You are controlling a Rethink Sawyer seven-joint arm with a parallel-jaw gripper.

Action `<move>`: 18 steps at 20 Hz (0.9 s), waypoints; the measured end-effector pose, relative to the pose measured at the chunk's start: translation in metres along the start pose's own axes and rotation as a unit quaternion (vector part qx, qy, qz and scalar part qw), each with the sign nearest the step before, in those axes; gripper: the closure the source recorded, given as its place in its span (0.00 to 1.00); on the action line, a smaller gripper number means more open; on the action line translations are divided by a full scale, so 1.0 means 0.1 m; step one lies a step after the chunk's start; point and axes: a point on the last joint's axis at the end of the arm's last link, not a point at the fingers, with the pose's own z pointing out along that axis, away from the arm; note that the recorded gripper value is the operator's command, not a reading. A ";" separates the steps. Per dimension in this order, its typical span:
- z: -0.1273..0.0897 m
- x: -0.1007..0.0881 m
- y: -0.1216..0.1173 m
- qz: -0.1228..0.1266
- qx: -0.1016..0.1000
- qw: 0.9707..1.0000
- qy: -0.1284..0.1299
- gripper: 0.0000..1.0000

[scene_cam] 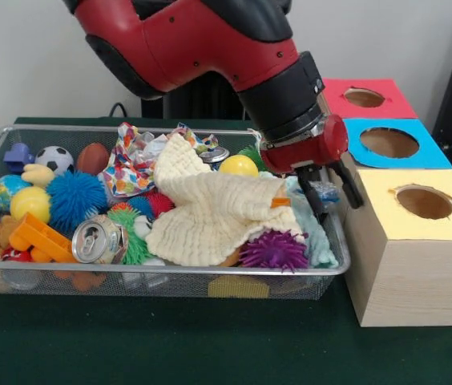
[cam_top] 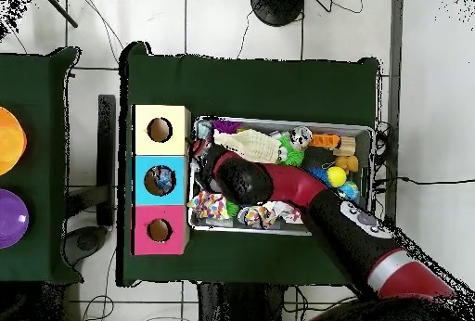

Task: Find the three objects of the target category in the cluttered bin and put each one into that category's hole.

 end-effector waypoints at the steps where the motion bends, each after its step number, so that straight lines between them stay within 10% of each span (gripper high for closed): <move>1: 0.03 0.04 -0.01 -0.026 0.031 0.999 0.008 0.00; 4: 0.04 0.15 -0.02 -0.094 0.116 0.988 0.034 0.00; 10: -0.16 0.14 0.06 -0.168 0.254 0.949 0.077 0.00; 18: -0.46 -0.23 -0.03 -0.120 0.296 0.942 0.101 0.00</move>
